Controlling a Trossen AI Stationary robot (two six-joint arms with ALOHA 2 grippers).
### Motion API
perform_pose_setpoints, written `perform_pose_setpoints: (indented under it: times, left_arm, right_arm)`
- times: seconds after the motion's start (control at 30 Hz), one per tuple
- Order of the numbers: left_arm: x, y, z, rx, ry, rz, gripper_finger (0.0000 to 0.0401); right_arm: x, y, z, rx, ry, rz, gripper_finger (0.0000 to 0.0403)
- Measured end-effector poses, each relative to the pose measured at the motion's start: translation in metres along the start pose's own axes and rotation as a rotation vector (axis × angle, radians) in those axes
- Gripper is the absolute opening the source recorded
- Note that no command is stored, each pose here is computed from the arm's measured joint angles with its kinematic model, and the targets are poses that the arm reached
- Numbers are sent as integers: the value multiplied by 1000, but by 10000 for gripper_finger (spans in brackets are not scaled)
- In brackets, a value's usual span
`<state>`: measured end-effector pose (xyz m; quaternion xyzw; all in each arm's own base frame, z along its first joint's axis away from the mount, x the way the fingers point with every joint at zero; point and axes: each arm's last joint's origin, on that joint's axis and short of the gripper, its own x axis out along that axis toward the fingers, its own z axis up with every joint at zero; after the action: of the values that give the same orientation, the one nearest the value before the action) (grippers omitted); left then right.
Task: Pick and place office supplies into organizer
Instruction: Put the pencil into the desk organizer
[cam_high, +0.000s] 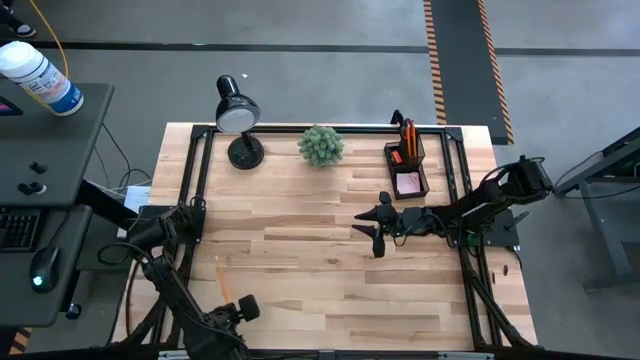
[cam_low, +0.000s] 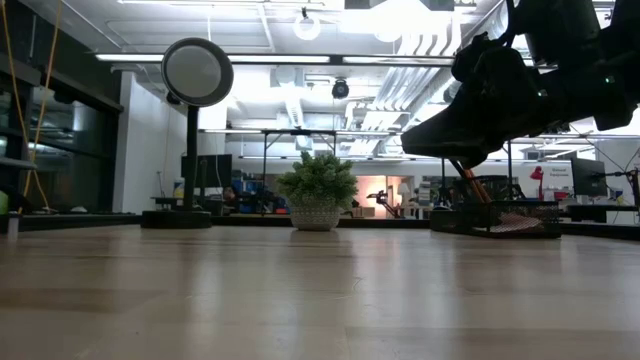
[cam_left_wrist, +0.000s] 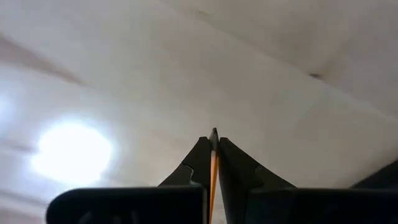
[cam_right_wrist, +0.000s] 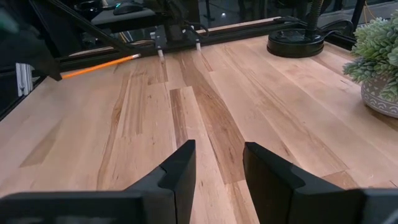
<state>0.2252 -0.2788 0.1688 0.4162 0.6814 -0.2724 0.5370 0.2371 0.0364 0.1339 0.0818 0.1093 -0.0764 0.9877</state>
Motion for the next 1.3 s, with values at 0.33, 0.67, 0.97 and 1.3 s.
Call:
perform_pose_setpoints:
  times: [0.33, 0.67, 0.97, 1.3]
  left_arm:
    - [-47, 24, -4, -6, 16, 290, 0]
    - [-77, 34, -6, -26, 0, 554, 0]
    - [-90, 39, -8, -2, 37, 783, 0]
    - [-94, 44, -10, 223, 211, 981, 0]
  right_arm:
    - [0, 2, -2, 5, 27, 62, 124]
    - [-3, 14, 6, -55, -43, 268, 124]
    - [-12, 31, 25, -189, -287, 382, 124]
    - [29, 40, 78, 65, -283, 440, 124]
